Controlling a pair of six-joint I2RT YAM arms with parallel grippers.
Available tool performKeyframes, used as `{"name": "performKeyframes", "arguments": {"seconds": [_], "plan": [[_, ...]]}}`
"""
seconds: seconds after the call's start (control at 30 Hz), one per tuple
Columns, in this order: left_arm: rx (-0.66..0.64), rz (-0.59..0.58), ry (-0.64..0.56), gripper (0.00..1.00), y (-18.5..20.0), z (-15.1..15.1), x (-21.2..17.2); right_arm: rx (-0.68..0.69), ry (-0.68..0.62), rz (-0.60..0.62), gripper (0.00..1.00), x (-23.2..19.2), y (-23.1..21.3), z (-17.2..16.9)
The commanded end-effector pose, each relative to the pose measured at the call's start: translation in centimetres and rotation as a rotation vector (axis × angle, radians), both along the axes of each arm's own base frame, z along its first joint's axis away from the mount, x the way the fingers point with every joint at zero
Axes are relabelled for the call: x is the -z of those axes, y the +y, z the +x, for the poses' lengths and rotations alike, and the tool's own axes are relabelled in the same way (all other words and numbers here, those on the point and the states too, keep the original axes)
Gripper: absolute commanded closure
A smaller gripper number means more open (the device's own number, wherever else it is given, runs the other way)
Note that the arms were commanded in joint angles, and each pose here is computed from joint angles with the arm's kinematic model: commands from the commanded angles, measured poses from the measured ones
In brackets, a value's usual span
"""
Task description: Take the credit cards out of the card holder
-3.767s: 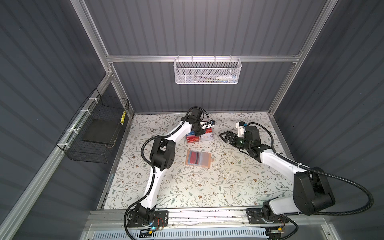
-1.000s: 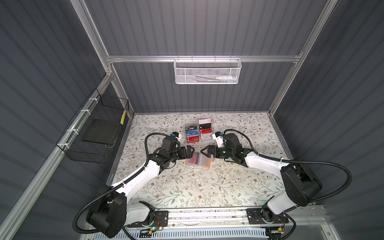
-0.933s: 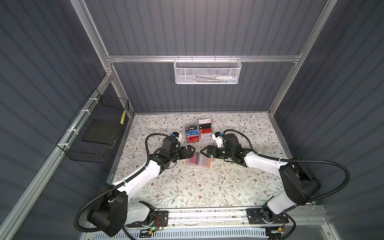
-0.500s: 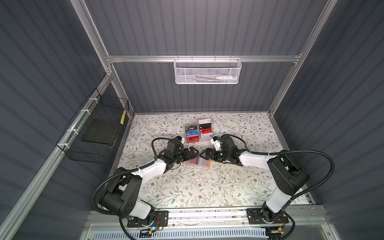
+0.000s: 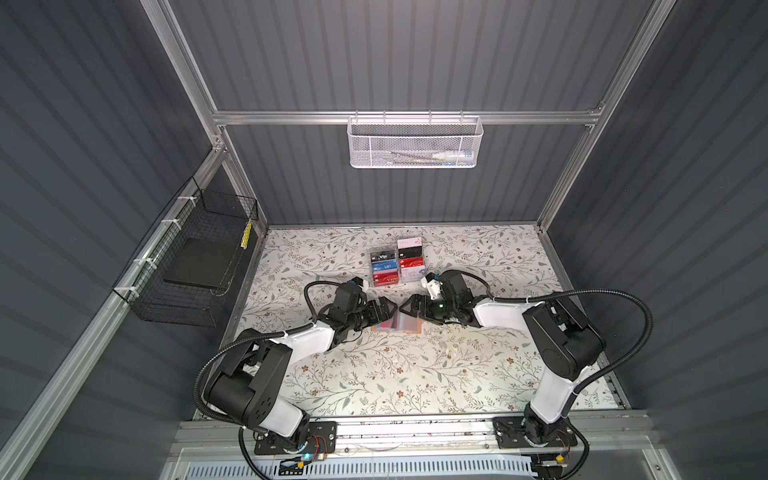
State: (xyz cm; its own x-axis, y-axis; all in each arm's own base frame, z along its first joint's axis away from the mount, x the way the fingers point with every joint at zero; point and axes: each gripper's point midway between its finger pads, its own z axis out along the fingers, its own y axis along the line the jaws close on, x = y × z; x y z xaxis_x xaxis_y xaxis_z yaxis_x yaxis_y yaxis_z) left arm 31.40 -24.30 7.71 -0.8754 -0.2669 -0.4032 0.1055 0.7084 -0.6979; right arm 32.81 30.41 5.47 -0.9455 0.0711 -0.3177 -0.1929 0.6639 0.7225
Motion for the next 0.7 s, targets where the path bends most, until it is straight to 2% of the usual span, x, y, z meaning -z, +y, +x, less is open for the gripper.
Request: {"name": "performKeyframes", "arguments": {"seconds": [0.0,0.2,0.67], "plan": [[0.019,-0.058,0.01,0.0,-0.7,-0.2,-0.2,0.014,0.02,-0.035,0.01,1.3,-0.4,0.4],[0.016,-0.101,0.026,0.0,-1.2,-0.1,0.0,0.015,0.023,-0.005,0.01,0.8,-0.2,0.4],[-0.012,-0.083,0.038,0.0,-0.4,-0.5,0.9,0.025,0.041,0.036,0.01,0.7,-0.3,0.3]]}}
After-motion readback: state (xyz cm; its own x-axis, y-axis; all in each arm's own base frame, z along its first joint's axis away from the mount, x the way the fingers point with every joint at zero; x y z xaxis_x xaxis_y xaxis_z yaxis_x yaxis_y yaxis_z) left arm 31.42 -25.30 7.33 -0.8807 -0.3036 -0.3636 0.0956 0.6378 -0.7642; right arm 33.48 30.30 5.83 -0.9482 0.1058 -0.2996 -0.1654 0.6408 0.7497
